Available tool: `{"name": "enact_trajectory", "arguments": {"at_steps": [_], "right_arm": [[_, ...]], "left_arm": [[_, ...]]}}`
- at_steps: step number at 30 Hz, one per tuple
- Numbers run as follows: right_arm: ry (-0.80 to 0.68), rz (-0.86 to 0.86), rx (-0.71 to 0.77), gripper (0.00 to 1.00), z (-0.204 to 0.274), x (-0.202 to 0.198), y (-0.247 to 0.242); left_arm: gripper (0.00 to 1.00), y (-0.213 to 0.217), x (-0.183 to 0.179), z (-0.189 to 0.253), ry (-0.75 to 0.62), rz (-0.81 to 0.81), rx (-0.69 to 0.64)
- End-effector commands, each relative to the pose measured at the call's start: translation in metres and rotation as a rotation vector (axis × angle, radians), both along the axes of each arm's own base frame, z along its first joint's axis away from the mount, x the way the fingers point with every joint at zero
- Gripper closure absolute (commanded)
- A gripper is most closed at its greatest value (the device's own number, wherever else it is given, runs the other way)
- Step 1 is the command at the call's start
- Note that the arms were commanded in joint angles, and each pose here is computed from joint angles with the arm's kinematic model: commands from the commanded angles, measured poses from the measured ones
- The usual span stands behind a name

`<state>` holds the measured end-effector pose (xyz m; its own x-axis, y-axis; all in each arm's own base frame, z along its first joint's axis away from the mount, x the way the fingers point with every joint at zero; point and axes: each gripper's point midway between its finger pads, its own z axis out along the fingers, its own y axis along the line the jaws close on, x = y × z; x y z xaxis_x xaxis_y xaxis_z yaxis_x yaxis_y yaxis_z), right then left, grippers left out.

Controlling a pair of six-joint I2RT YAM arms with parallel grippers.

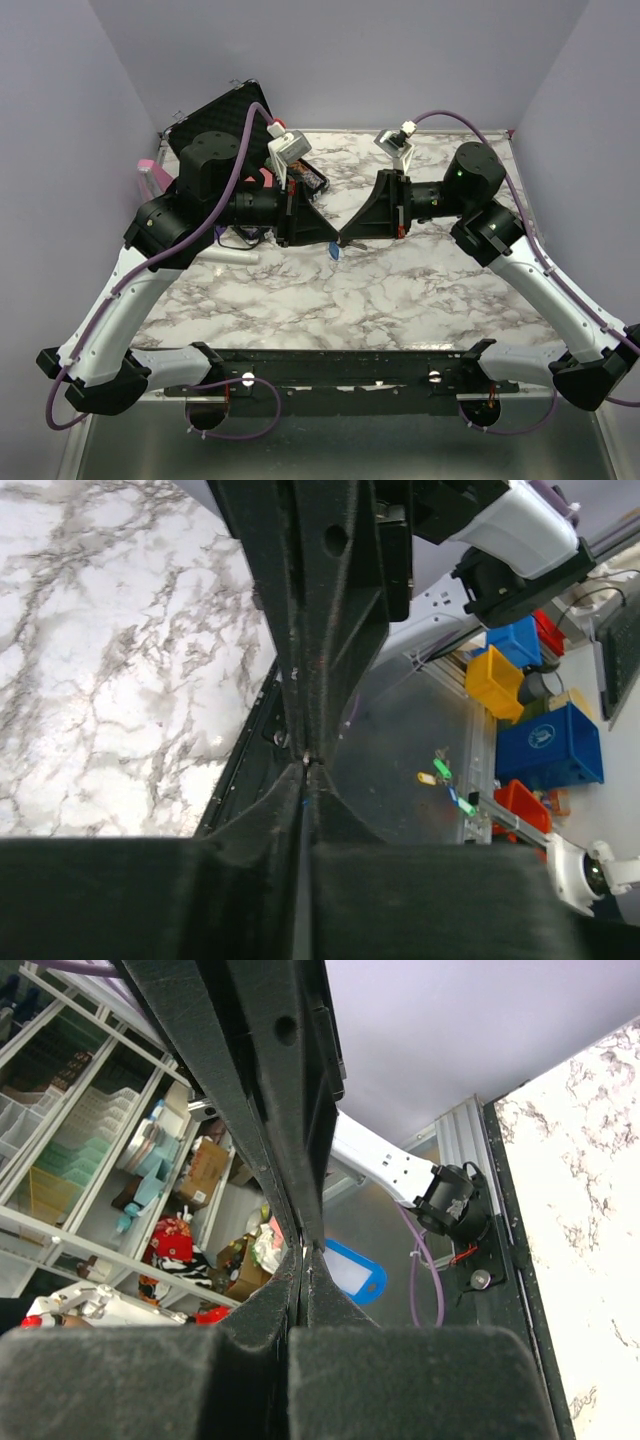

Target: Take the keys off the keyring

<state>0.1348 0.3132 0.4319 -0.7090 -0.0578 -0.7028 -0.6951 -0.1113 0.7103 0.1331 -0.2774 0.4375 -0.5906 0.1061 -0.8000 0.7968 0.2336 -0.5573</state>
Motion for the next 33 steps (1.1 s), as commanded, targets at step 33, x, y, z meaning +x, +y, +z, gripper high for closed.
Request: {"name": "enact_trajectory", "arguments": {"at_steps": [33], "right_arm": [[-0.102, -0.059, 0.38, 0.99, 0.099, 0.004, -0.005]], "left_arm": [[1.0, 0.021, 0.032, 0.067, 0.038, 0.394, -0.237]]}}
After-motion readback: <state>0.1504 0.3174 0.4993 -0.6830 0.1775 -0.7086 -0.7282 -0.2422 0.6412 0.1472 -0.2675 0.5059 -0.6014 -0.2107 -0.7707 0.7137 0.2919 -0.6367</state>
